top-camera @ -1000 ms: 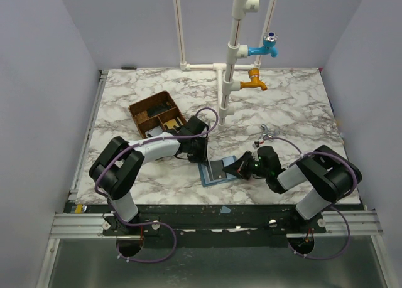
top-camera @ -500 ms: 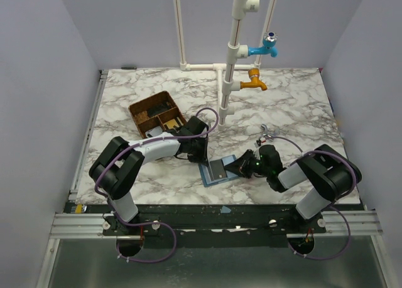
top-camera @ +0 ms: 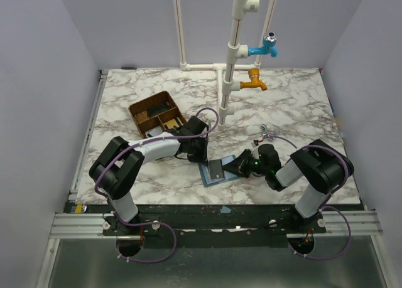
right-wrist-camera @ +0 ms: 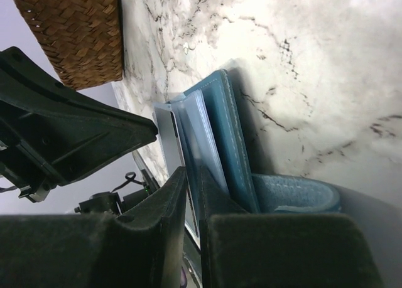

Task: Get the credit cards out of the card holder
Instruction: Remove the credit card from the card holder.

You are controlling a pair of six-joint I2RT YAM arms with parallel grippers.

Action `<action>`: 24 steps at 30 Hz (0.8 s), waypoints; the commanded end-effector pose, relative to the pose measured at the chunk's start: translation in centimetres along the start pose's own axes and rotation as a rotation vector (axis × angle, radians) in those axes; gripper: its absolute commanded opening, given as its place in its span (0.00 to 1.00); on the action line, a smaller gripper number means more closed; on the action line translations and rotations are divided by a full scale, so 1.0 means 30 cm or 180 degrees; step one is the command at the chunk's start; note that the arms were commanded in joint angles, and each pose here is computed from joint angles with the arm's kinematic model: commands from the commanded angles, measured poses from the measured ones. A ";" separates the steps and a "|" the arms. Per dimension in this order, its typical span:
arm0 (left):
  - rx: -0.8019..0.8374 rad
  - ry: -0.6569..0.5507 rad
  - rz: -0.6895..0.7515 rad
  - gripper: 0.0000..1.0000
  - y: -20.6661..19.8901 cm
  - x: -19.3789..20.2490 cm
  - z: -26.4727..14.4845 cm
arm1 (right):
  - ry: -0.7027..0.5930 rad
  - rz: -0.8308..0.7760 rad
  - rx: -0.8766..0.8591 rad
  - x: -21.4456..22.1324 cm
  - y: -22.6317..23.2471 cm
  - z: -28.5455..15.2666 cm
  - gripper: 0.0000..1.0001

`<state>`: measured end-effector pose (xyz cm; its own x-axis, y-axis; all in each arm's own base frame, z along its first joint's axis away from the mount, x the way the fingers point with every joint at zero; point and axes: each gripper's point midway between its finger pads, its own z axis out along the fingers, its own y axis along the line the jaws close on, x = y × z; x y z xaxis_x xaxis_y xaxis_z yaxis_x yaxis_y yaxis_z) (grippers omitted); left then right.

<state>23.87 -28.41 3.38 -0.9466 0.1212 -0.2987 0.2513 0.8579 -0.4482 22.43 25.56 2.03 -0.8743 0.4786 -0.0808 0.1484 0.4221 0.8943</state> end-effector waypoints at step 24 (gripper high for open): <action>-0.0305 0.0253 0.0007 0.00 0.082 0.070 0.027 | 0.0125 -0.0088 0.0020 -0.002 0.004 0.029 0.15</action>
<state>23.86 -28.44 3.37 -0.9463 0.1251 -0.2982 0.2543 0.8575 -0.4472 23.19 26.35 2.34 -0.8875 0.4515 -0.0920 0.1221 0.4230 0.8979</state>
